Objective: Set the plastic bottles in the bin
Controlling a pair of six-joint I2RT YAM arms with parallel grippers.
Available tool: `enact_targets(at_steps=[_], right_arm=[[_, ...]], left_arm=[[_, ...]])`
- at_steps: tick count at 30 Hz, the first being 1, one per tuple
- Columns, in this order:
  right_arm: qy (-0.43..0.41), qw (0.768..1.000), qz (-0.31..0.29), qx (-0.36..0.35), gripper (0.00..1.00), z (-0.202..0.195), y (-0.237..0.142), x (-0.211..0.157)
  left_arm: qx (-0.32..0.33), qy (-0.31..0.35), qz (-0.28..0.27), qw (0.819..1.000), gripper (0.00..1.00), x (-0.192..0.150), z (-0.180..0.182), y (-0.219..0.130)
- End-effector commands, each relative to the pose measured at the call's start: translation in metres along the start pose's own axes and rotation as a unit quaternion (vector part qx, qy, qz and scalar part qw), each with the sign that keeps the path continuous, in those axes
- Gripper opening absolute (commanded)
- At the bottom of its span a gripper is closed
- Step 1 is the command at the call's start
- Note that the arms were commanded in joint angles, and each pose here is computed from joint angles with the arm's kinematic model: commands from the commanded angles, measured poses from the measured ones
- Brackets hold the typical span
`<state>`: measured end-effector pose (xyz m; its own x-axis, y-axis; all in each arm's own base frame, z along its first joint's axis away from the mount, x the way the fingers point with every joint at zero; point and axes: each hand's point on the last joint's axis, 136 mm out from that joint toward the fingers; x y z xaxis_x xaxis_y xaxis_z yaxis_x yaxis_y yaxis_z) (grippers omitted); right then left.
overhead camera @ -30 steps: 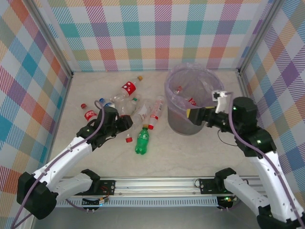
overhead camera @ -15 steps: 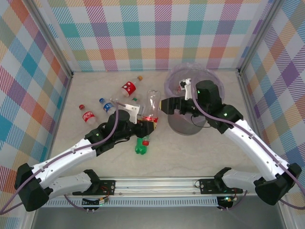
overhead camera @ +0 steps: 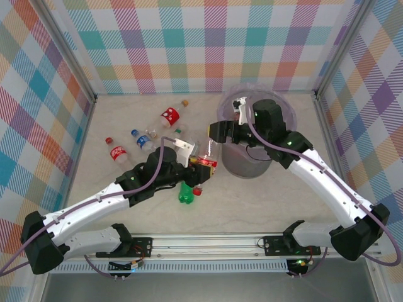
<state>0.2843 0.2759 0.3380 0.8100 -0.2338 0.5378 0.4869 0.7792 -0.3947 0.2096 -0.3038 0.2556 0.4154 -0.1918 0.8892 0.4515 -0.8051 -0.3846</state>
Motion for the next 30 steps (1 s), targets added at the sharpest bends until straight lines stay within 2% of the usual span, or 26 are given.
enact_targets(at_steps=[1,6,12,14,17,18,23,26,30], right_arm=[[-0.014,0.999,-0.012,0.029,0.79,0.022,-0.005,0.011],[-0.017,0.999,-0.009,0.035,0.72,0.027,-0.007,0.012],[-0.027,0.998,-0.017,0.051,0.57,0.04,-0.017,0.016],[-0.028,0.998,-0.02,0.054,0.54,0.042,-0.019,0.017],[-0.033,0.997,-0.028,0.059,0.54,0.047,-0.021,0.022],[-0.035,0.997,-0.032,0.058,0.54,0.049,-0.021,0.025],[-0.084,0.993,-0.081,0.032,0.53,0.062,-0.039,0.053],[-0.127,0.983,-0.131,0.009,0.52,0.077,-0.067,0.078],[-0.165,0.958,-0.233,-0.036,0.48,0.097,-0.127,0.117]], left_arm=[[-0.035,0.024,-0.046,0.998,0.43,0.028,-0.02,-0.007],[-0.047,0.035,-0.052,0.997,0.42,0.034,-0.028,-0.007],[-0.046,0.035,-0.067,0.996,0.43,0.042,-0.029,-0.011],[-0.045,0.033,-0.077,0.996,0.46,0.044,-0.029,-0.014],[-0.03,0.025,-0.099,0.994,0.91,0.05,-0.024,-0.024],[-0.014,0.022,-0.107,0.994,1.0,0.053,-0.02,-0.03],[0.072,0.005,-0.121,0.99,1.0,0.057,0.005,-0.075],[0.125,-0.011,-0.13,0.984,1.0,0.047,0.023,-0.106],[0.229,-0.041,-0.078,0.97,0.98,-0.007,0.064,-0.123]])
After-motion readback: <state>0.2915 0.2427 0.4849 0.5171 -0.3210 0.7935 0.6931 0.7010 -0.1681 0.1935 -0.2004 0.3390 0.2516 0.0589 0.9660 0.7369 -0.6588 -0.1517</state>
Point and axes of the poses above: each hand's point on the last joint's axis, 136 mm out from that joint toward the fingers, its own y axis out along the fingers, its own z axis along the line the jaws close on, x = y × z, and after that the axes turned 15 degrees about y, right-handed
